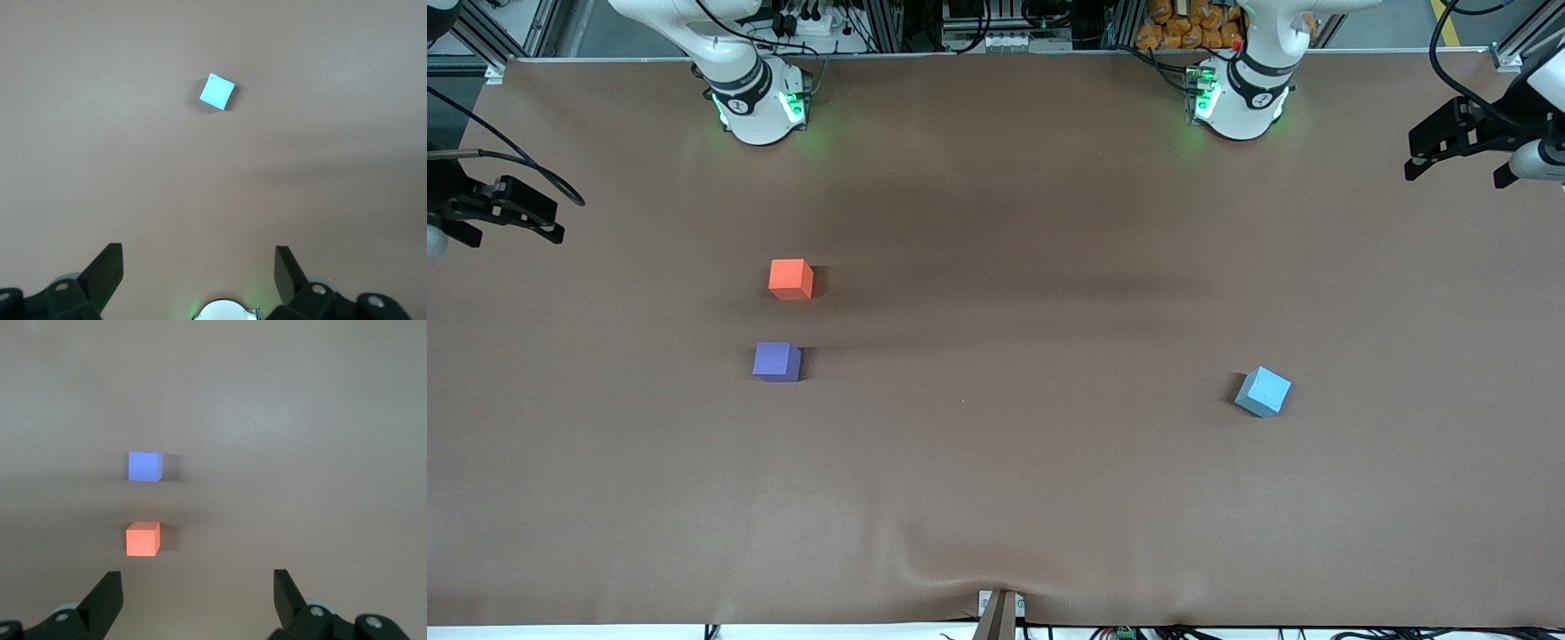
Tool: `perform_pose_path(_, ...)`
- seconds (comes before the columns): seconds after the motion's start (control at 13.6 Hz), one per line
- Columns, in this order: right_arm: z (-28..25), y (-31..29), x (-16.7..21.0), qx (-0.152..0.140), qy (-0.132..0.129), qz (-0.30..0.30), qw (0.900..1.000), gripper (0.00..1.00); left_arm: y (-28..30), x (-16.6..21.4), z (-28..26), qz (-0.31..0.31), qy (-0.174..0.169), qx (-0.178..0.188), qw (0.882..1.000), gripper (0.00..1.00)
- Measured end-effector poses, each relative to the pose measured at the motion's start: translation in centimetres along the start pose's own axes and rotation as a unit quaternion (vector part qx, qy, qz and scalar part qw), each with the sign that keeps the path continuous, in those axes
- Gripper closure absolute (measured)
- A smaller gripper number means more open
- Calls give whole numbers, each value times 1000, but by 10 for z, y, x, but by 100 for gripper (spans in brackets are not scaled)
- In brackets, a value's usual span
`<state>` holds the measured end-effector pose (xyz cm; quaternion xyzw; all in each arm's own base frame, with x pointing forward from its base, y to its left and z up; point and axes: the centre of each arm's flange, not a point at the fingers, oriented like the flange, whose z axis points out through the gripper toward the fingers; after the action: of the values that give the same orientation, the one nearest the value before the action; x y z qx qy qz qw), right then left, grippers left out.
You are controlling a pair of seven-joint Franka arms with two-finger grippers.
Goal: Place blue block between orange and purple blocks
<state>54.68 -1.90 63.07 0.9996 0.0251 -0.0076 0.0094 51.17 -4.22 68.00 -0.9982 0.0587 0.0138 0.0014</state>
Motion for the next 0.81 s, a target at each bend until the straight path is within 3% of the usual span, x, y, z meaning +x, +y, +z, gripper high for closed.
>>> perform_pose_path(0.81, 5, -1, 2, 0, -5, -1, 1000, 0, -2, 11, 17, -12, -17, -3, 1000, 0)
